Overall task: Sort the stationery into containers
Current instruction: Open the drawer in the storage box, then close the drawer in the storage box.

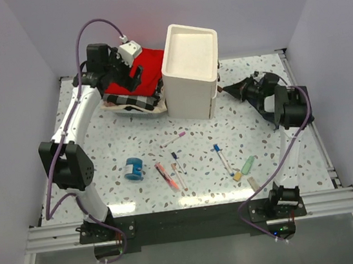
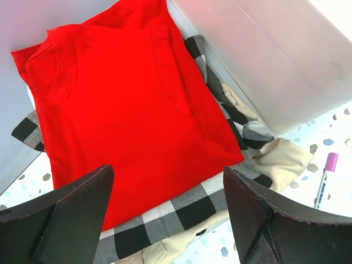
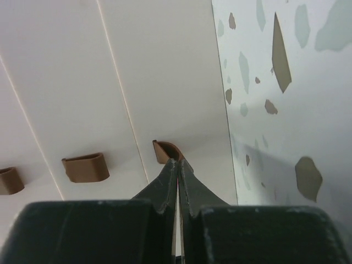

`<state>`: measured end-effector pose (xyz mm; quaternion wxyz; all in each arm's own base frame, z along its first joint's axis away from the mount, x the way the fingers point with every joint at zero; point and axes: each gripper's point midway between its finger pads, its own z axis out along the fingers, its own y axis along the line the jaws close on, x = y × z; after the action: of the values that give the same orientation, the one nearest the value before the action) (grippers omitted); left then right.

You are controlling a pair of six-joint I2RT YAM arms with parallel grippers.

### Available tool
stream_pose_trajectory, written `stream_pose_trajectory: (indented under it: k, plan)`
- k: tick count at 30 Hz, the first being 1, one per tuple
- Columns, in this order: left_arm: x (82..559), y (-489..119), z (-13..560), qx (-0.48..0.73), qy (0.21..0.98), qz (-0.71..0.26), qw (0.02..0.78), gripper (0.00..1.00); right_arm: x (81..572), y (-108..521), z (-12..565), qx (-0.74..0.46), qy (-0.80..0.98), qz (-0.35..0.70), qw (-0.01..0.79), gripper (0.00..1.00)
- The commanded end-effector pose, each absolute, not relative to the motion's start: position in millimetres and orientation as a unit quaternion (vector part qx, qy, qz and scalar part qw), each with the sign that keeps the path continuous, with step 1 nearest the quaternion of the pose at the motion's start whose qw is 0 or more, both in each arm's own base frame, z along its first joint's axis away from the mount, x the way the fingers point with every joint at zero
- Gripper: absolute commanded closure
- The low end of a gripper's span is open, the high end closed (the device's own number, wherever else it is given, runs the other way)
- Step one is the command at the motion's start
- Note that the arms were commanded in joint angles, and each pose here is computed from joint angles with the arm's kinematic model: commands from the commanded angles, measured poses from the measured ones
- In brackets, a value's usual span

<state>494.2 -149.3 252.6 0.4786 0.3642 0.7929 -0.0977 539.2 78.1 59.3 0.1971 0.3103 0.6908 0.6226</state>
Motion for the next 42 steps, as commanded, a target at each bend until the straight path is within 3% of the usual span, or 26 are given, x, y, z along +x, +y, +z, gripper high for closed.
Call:
stream_pose_trajectory:
  k: [1, 14, 23, 29, 30, 32, 33, 34, 35, 36, 42]
  plan:
    - [511.4, -150.7, 274.4, 0.366, 0.77, -0.088, 0.515, 0.15, 533.1, 49.8, 90.1, 0.302, 0.69, 0.619, 0.223, 1.0]
    - [521.7, -155.3, 270.2, 0.36, 0.763, -0.11, 0.525, 0.15, 519.0, -24.2, 112.6, 0.318, 0.696, 0.587, 0.266, 1.0]
    - [526.5, -163.3, 277.1, 0.369, 0.748, -0.124, 0.537, 0.17, 521.3, -6.6, 119.3, 0.28, 0.713, 0.584, 0.268, 1.0]
    - [528.6, -229.2, 394.3, 0.421, 0.618, -0.139, 0.649, 0.23, 524.1, -4.3, 130.3, 0.266, 0.713, 0.585, 0.278, 1.0]
    - [516.0, -259.3, 431.6, 0.438, 0.57, -0.145, 0.68, 0.27, 524.1, -4.3, 131.7, 0.265, 0.713, 0.585, 0.279, 1.0]
    - [505.5, -291.1, 450.1, 0.457, 0.528, -0.156, 0.699, 0.44, 524.4, -4.6, 131.6, 0.266, 0.714, 0.584, 0.281, 1.0]
    - [492.2, -314.6, 465.5, 0.467, 0.49, -0.17, 0.716, 0.67, 524.1, -4.5, 131.2, 0.267, 0.714, 0.584, 0.281, 1.0]
    - [484.6, -326.1, 470.0, 0.473, 0.473, -0.18, 0.721, 0.81, 524.3, -4.7, 131.8, 0.267, 0.714, 0.583, 0.282, 1.0]
    - [476.9, -336.6, 472.4, 0.479, 0.459, -0.191, 0.723, 0.93, 524.7, -4.8, 132.4, 0.265, 0.714, 0.583, 0.283, 1.0]
    - [466.2, -355.6, 469.8, 0.487, 0.445, -0.204, 0.723, 1.0, 525.0, -4.9, 132.2, 0.266, 0.713, 0.583, 0.283, 1.0]
    - [426.6, -426.6, 422.2, 0.535, 0.459, -0.201, 0.68, 1.0, 530.5, -7.8, 138.7, 0.258, 0.712, 0.583, 0.294, 1.0]
